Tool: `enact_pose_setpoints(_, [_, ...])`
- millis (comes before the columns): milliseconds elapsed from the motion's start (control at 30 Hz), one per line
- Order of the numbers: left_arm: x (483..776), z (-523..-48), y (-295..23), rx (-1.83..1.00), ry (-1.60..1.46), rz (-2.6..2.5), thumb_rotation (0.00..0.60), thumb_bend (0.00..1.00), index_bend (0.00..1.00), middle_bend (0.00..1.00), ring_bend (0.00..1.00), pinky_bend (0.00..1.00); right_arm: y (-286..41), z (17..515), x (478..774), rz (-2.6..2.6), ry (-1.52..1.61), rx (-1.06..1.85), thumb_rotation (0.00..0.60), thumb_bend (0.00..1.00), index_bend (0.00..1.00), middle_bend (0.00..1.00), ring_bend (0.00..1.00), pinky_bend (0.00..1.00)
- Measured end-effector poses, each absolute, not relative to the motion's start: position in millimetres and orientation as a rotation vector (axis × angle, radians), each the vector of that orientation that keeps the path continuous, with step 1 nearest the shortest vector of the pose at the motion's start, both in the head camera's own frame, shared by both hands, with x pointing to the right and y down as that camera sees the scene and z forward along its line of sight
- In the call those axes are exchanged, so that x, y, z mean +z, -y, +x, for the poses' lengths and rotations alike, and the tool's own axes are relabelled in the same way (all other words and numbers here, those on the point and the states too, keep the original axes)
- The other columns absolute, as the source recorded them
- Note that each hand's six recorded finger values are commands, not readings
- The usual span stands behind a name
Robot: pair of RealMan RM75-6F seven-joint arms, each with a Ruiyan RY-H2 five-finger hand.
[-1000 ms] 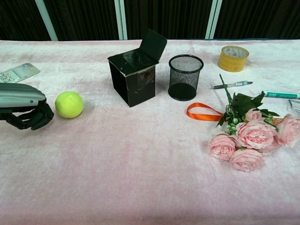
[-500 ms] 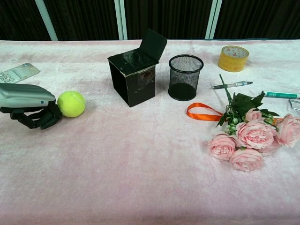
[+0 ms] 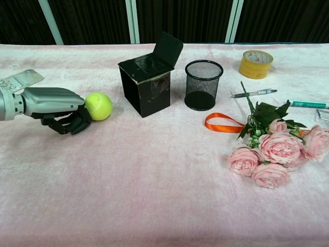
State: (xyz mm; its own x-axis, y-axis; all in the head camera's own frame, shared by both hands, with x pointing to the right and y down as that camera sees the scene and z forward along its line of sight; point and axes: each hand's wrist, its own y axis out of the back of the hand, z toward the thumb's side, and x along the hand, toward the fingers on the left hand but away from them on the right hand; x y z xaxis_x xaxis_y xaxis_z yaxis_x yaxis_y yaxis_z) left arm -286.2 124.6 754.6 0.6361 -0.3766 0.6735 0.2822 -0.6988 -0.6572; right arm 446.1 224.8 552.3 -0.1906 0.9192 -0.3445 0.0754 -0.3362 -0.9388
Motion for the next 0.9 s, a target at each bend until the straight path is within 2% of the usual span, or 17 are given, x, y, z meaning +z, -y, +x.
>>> enact_pose_setpoints(667, [765.5, -186.2, -93.5, -0.958, -0.137, -2.049, 0.600, 0.82, 0.90, 0.88, 0.75, 0.91, -222.5, 450.5, 549.8, -1.380, 1.259, 1.617, 0.600, 0.20, 0.00, 0.00, 0.08, 0.11])
enact_pose_setpoints(900, [766.5, -165.3, -83.0, -0.938, -0.156, -2.000, 0.600, 0.82, 0.90, 0.88, 0.75, 0.91, -222.3, 449.7, 550.1, -1.387, 1.263, 1.618, 0.600, 0.20, 0.00, 0.00, 0.08, 0.11])
